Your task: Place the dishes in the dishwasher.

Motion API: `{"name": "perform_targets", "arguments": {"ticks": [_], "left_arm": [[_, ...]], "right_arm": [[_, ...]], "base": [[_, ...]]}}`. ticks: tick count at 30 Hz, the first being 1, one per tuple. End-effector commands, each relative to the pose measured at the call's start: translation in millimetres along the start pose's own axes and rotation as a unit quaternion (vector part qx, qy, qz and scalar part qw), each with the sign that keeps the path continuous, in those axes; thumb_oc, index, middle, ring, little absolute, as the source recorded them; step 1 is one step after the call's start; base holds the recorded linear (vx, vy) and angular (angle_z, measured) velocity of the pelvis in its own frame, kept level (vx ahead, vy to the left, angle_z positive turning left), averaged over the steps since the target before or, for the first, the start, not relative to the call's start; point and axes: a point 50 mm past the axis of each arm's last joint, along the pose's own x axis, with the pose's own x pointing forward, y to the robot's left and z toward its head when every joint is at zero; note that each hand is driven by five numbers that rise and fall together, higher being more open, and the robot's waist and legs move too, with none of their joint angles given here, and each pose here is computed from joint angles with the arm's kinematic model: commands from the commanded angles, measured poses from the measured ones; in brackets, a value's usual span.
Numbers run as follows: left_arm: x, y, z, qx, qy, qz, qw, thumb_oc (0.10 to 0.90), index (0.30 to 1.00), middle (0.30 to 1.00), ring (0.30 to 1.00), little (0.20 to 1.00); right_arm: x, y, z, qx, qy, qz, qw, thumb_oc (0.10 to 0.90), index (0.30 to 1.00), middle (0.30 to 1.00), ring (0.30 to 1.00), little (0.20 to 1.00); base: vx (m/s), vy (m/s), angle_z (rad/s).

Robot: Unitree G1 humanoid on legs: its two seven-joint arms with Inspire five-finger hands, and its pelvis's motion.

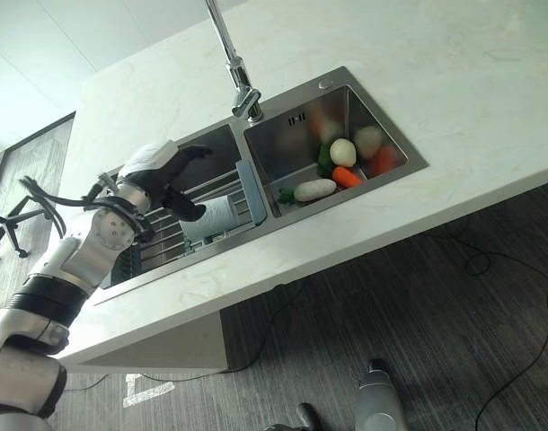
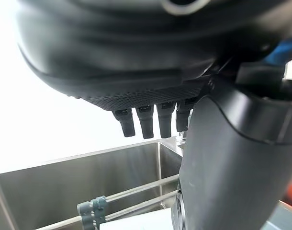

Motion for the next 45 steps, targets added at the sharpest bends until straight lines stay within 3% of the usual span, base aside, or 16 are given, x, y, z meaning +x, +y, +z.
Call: {"name": "perform_targets", "arguments": {"ticks": [1,12,23,32,45], "left_arm": [[-14,88,-5,0.047,0.015,0.147,0.988,0.800,0.900,0.900,0.900,0.900],[-7,65,-15,0.031,0.064,0.034,0.997,0.800,0.900,0.900,0.900,0.900],[-9,64,-24,-0.019,0.091,-0.041,0.995,0.800,0.900,0.900,0.900,0.900],[-13,73,-32,-0.003,0.108,-0.024,0.994,0.800,0.900,0.900,0.900,0.900],[-16,77,-41,-0.024,0.121,0.072,0.990,0.800,0.900,0.900,0.900,0.900]], "right_arm": [[-6,-16,-22,-0.009,0.029,-0.023,0.999,0.800,0.900,0.900,0.900,0.900],[-6,-16,-23,-0.017,0.043,-0.033,0.998,0.800,0.900,0.900,0.900,0.900],[-5,-15,-17,-0.015,0.035,-0.030,0.999,0.800,0.900,0.900,0.900,0.900],[-5,-12,-17,-0.012,0.037,-0.030,0.999,0.800,0.900,0.900,0.900,0.900],[-5,-9,-23,-0.015,0.040,-0.023,0.999,0.800,0.900,0.900,0.900,0.900]], "base": [[0.01,0.033,0.00],[0.00,0.003,0.01],[0.00,-0.004,0.02],[0.00,0.000,0.00],[0.00,0.000,0.00]]}}
